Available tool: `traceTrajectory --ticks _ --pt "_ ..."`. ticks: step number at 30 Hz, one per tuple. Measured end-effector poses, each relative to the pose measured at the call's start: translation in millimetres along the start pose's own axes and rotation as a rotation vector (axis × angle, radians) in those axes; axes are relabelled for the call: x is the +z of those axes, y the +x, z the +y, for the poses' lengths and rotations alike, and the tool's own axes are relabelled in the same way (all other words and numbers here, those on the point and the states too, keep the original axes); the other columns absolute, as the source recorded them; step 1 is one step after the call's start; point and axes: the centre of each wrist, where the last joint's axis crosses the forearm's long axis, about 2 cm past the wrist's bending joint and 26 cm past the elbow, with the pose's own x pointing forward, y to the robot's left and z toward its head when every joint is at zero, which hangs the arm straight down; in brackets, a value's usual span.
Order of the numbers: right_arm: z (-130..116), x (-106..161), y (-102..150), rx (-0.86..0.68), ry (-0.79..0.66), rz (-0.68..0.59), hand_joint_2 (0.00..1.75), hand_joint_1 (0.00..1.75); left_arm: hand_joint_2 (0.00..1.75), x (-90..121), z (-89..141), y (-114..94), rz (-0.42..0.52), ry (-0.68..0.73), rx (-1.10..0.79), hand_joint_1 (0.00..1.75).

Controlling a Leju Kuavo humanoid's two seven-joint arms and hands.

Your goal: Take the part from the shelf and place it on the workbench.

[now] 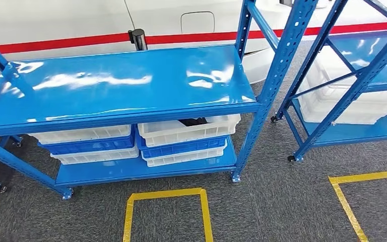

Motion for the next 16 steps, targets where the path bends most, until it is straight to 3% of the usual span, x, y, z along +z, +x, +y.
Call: traceTrajectory --ticks 10,14,16 --pt "1.8 0.7 0.3 0.021 -0.039 -0.012 0.00 0.00 0.00 -0.4 4.1 -3.1 0.003 0.009 -0.013 0.00" --pt "1.8 0.6 -0.7 0.029 -0.041 -0.008 0.00 0.00 1.75 -0.6 3.9 -2.4 0.001 0.006 -0.010 0.00" --pt "2.1 0.8 -0.2 0.031 -0.042 -0.014 0.00 0.00 1.75 -0.6 4.0 -2.7 0.000 0.000 -0.005 0.00"
